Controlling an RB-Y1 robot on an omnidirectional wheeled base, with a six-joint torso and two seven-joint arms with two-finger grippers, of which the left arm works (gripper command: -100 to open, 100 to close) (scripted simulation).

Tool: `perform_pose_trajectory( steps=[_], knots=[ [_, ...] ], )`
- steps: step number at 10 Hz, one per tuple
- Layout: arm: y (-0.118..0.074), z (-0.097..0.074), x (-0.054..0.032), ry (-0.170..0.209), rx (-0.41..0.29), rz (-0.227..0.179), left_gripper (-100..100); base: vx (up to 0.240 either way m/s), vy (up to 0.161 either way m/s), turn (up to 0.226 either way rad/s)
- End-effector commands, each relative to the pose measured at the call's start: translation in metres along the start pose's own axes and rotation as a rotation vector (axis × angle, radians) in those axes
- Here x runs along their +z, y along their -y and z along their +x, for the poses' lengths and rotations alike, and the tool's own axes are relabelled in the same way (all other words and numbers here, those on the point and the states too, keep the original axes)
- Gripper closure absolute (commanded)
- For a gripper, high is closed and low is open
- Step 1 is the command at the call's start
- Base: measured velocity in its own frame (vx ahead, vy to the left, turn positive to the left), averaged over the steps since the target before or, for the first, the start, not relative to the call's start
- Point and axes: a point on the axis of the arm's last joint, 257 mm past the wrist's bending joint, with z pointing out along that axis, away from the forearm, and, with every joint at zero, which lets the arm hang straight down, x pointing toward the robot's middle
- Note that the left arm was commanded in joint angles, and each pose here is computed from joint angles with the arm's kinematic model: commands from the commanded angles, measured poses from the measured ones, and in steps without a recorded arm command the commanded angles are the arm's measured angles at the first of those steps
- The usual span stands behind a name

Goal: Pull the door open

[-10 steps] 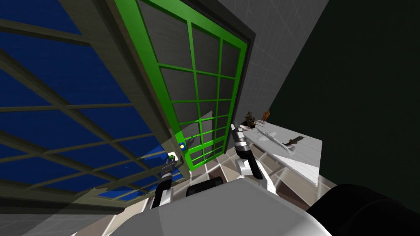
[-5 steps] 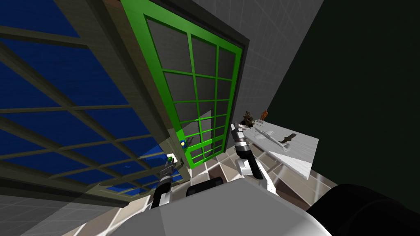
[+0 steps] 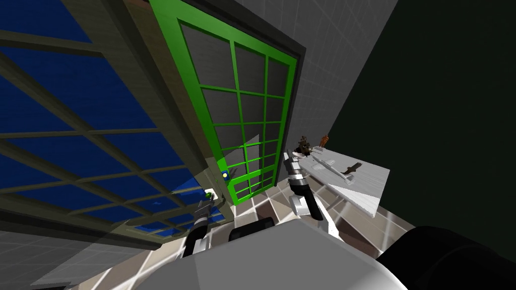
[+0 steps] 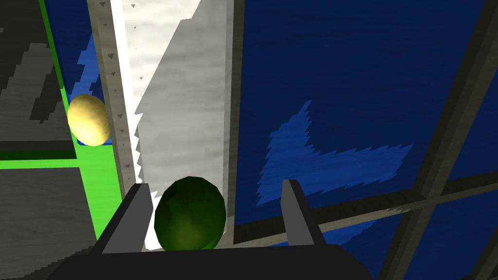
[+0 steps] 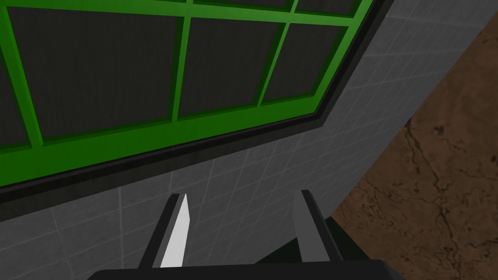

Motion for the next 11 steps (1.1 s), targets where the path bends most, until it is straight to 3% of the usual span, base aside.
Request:
perform_pose_trajectory(
  steps=[1, 2, 7, 8, 9, 11],
  knots=[
    [-0.012, 0.006, -0.0074, -0.018, 0.008, -0.022, 100, -0.004, -0.003, -0.021],
    [-0.026, 0.011, -0.0141, -0.032, -0.017, -0.040, 100, -0.070, -0.002, 0.012],
    [-0.035, 0.014, -0.0186, -0.040, -0.033, -0.052, 100, -0.072, -0.013, 0.016],
    [-0.048, 0.018, -0.0245, -0.049, -0.068, -0.068, 100, -0.088, 0.012, 0.053],
    [-0.030, 0.013, -0.0189, -0.036, -0.041, -0.028, -100, -0.135, 0.019, -0.062],
    [-0.018, 0.003, -0.0104, -0.015, -0.021, 0.020, -100, -0.190, 0.020, -0.117]
  ],
)
